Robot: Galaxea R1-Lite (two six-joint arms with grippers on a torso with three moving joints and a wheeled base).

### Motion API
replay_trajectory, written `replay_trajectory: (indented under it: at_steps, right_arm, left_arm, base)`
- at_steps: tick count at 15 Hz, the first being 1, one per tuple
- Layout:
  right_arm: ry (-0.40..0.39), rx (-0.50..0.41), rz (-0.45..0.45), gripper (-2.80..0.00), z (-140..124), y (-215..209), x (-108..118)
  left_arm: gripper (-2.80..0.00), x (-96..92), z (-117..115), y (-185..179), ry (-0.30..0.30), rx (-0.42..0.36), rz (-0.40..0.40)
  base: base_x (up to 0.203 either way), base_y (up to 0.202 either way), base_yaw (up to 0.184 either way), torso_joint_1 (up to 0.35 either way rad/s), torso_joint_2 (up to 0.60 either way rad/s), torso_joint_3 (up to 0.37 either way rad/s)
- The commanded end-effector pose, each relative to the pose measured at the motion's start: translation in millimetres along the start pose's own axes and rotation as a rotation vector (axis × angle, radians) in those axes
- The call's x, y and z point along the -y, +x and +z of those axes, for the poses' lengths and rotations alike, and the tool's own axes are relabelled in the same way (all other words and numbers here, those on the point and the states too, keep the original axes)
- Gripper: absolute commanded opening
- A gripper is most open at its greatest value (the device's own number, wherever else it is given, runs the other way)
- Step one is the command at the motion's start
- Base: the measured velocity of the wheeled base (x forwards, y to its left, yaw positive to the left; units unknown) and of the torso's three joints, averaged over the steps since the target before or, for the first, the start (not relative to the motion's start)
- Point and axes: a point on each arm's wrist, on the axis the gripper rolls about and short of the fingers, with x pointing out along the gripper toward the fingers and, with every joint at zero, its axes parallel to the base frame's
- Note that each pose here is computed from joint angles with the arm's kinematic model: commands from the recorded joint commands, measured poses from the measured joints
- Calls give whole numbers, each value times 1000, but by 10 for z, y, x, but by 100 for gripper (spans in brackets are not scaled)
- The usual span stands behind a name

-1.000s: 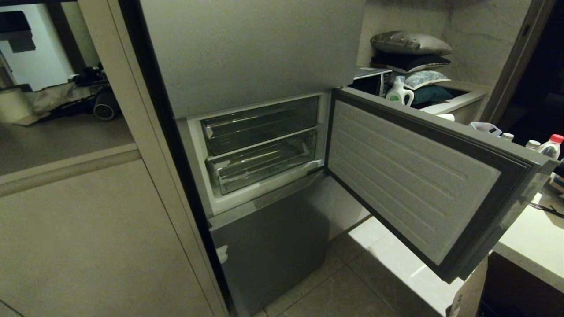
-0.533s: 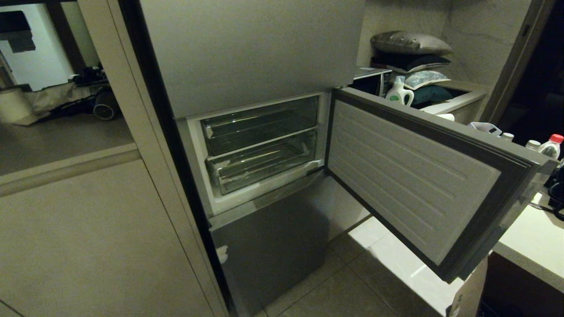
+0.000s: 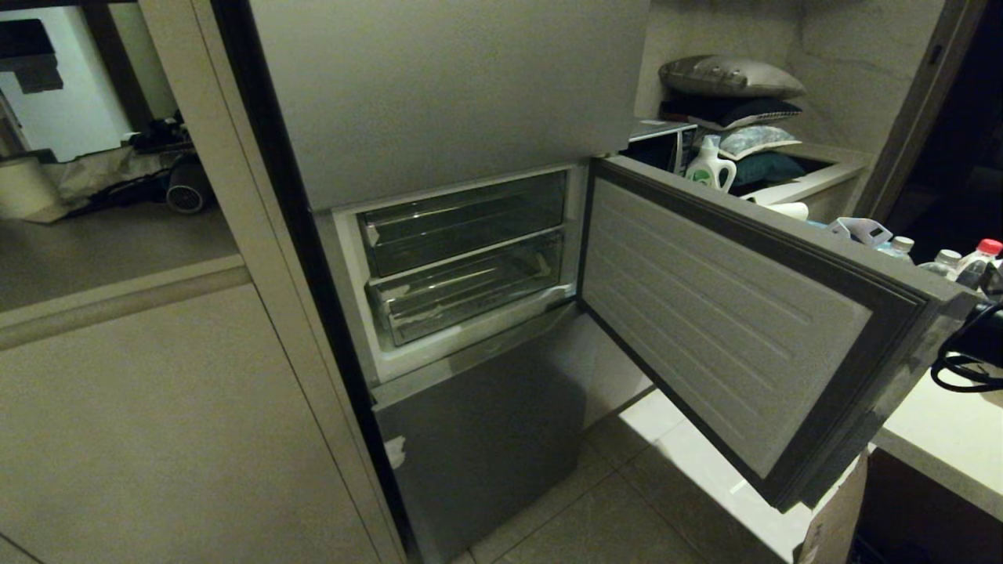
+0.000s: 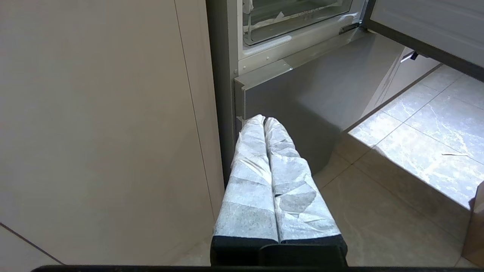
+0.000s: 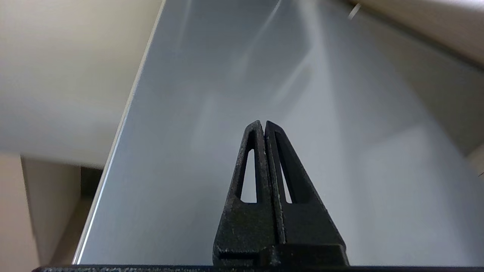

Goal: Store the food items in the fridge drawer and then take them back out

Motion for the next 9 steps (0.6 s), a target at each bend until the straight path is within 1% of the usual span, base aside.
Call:
replay_trajectory:
  at_steps: [1, 4, 6, 9]
  right_arm:
    - [-11, -53, 35, -280, -153, 95, -140]
    - [-19, -155, 83, -280, -453, 321, -326]
    - [-39, -192, 94, -280, -701, 565, -461]
    - [-139, -219, 81, -280, -1184, 963, -633]
  left_arm:
    - [-280, 0, -1, 0, 0, 0, 0]
    - [-280, 0, -1, 0, 0, 0, 0]
    - [-280, 0, -1, 0, 0, 0, 0]
    - [-280, 0, -1, 0, 0, 0, 0]
  base:
    - [0, 0, 0, 0, 0, 0]
    - [0, 0, 0, 0, 0, 0]
    - [0, 0, 0, 0, 0, 0]
    - [0, 0, 0, 0, 0, 0]
